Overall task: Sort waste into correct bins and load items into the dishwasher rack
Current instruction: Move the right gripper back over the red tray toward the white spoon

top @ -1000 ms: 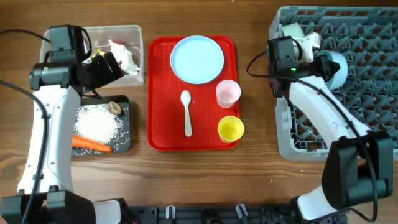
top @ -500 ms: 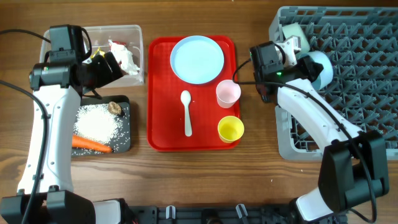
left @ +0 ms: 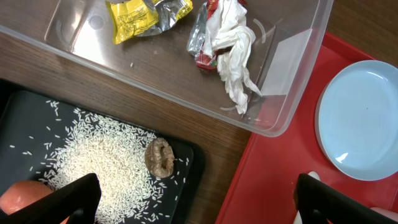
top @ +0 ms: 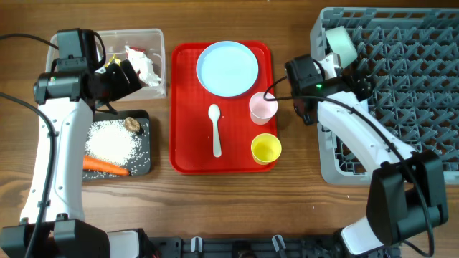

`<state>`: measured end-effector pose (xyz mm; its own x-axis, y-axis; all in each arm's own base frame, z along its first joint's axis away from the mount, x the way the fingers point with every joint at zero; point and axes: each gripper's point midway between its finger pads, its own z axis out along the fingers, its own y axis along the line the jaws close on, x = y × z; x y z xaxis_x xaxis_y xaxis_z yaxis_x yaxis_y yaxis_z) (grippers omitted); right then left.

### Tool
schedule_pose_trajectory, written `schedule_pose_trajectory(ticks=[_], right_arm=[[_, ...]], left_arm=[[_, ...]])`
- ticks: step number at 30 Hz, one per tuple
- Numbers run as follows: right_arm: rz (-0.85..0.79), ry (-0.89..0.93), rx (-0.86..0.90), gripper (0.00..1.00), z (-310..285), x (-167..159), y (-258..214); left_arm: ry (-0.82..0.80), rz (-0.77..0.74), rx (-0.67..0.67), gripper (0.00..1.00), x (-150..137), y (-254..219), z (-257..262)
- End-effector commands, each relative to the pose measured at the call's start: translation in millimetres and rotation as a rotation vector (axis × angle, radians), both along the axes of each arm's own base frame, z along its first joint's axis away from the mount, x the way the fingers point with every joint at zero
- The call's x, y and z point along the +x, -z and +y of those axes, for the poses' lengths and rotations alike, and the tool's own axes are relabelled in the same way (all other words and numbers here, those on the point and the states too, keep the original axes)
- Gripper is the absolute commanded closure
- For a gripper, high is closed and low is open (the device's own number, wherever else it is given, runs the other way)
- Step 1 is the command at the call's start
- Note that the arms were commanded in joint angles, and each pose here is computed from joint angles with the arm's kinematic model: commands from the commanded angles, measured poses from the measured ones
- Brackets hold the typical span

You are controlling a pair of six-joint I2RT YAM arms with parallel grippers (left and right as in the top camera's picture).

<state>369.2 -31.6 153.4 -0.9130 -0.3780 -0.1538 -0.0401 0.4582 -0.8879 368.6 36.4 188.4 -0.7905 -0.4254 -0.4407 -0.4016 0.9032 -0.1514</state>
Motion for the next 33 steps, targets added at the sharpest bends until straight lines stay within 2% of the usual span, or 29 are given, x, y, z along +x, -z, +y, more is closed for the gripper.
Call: schedule_pose_trajectory(ticks=[1,6,11,15,19,25,29,33], right_arm=[[-0.036,-0.033,0.067,0.14,18,2,1],[-0.024,-0.062,0.187,0.13,34,2,13],[-0.127,-0.033,0.306,0.12,42,5,1],[-0.265,-0.066,0.476,0.13,59,14,-43],[-0.365,-0.177,0.709,0.14,89,19,-96],[-0.421,-0.488,1.193,0.26,170,9,-165],[-0.38,-0.527,1.347,0.28,196,7,-166],[-0.289,-0.474,1.356,0.27,202,11,-137]], left_arm=[[-0.016,-0.012,0.005,0.0,2,-4,3],[-0.016,-0.012,0.005,0.0,2,-4,3],[-0.016,-0.012,0.005,0.0,2,-4,3],[-0.016,-0.012,0.005,0.0,2,-4,3],[-0.016,-0.012,0.006,0.0,2,-4,3],[-0.016,-0.012,0.005,0.0,2,-4,3],[-0.016,-0.012,0.005,0.0,2,-4,3],[-0.016,-0.012,0.006,0.0,2,-4,3]])
